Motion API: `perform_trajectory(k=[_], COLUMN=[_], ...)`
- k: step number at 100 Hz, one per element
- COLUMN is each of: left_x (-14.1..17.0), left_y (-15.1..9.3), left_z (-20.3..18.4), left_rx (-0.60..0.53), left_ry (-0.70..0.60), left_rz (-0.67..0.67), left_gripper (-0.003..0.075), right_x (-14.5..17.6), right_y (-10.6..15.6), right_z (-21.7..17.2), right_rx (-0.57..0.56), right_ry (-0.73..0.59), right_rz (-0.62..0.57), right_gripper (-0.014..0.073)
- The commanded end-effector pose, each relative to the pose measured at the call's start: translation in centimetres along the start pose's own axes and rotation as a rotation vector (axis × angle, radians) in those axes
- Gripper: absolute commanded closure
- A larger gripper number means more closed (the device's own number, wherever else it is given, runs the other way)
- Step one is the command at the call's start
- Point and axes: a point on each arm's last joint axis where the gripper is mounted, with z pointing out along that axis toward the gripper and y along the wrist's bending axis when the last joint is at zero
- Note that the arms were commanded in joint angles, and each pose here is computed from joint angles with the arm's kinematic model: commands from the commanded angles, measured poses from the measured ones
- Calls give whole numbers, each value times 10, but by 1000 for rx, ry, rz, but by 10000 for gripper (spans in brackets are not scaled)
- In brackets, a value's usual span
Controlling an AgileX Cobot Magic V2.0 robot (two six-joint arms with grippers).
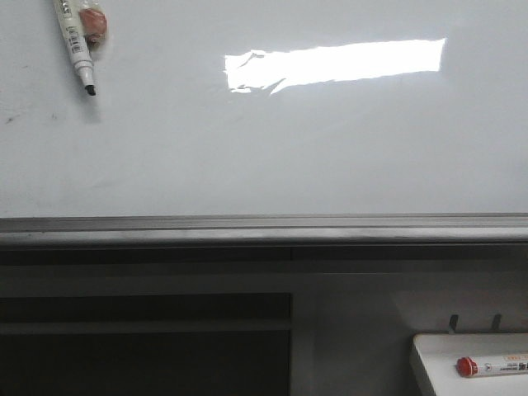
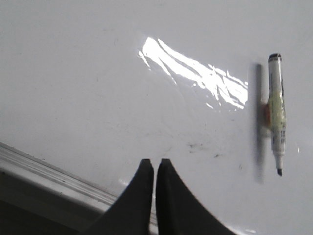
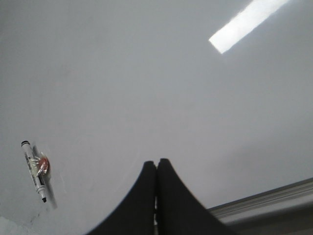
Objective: Write number 2 on whiteboard
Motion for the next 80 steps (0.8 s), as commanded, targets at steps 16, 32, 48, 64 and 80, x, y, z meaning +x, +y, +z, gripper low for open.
perform_trajectory(k=[16, 32, 48, 64, 80], left_x=[-8, -26, -69, -109, -122], left_y=[-1, -27, -62, -87, -105], left_z=[-2, -9, -12, 7, 34], left_rx=[44, 146, 157, 138, 219], left_ry=[-99, -45, 25, 153, 310], left_rz=[-420, -196, 187, 331, 354], left_gripper=[741, 741, 740, 656, 337], right_x=[-11, -33, -63, -83, -90], right_y=[5, 32, 61, 80, 90], right_z=[-2, -7, -13, -2, 18], right_rx=[-25, -77, -92, -84, -50], right_ry=[-76, -5, 91, 201, 367], right_rz=[-6, -93, -302, -398, -395], right_gripper=[655, 655, 655, 587, 308])
